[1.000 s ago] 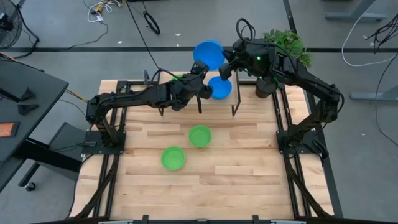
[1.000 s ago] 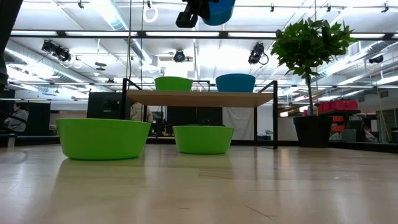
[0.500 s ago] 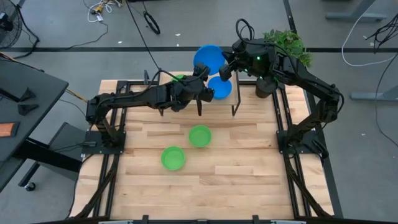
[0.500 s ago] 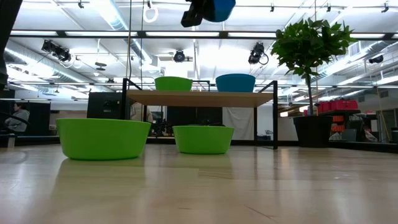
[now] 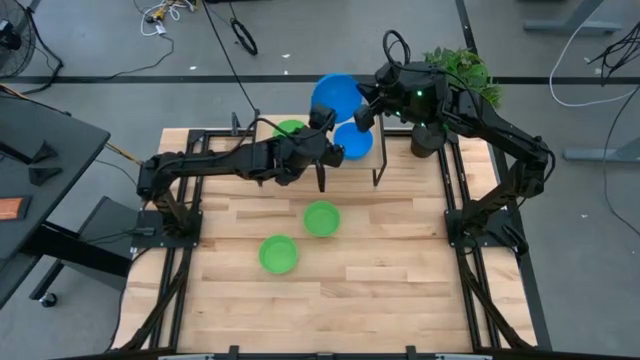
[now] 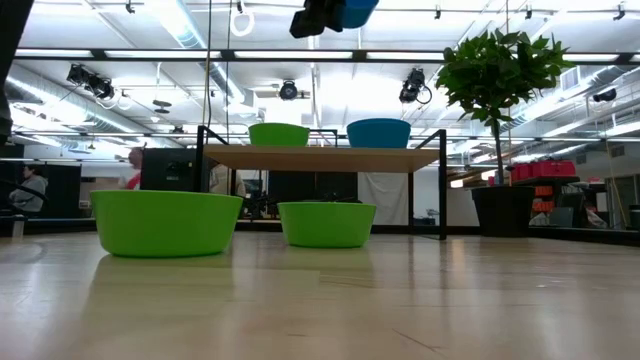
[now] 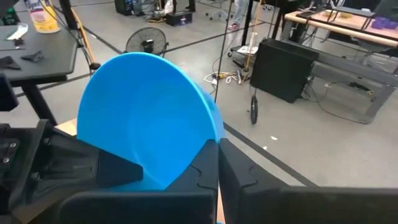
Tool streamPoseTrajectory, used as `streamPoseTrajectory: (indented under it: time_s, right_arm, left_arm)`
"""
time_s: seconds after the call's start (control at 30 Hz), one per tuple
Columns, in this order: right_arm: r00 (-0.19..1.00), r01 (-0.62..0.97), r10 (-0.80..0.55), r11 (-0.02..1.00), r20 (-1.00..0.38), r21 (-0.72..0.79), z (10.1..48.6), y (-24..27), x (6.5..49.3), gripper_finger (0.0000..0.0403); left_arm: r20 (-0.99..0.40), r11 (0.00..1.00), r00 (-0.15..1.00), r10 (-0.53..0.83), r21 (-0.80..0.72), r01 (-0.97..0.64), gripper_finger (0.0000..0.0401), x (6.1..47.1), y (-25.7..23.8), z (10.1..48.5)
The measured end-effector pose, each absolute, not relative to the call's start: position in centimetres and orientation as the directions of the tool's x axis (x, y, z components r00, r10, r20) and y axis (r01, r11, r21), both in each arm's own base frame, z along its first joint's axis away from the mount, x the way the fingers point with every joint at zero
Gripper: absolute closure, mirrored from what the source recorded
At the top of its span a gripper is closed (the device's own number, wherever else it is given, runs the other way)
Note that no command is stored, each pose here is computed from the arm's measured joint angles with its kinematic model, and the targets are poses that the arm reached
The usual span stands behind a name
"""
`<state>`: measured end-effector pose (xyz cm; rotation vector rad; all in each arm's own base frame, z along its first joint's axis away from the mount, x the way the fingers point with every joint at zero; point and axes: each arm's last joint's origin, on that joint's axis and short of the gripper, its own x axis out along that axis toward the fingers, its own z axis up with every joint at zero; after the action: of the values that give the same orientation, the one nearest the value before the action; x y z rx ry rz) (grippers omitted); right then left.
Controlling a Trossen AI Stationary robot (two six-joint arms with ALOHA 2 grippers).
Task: Pick & Place Mini bowls
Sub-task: Stack the blue bowl on the blue bowl on the shelf
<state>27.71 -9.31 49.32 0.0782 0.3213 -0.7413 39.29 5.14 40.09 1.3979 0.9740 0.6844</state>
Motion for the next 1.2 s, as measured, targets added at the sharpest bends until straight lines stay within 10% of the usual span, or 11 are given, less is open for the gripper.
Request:
streamPoseTrajectory:
  time_s: [0.77,1.2]
  right_arm:
    - [0.575,0.763,-0.726,0.643,-0.379,-0.074,48.7,-12.4,26.1,0.0403]
    - [0.572,0.758,-0.664,0.653,-0.482,0.0,47.7,-14.2,25.0,0.0403]
  left_arm:
    - [-0.081,0.11,0.557,0.826,0.994,-0.019,0.0243,37.3,0.0,43.2]
    - [-0.001,0.389,0.66,0.751,0.809,-0.441,0.0243,31.8,-1.9,48.3]
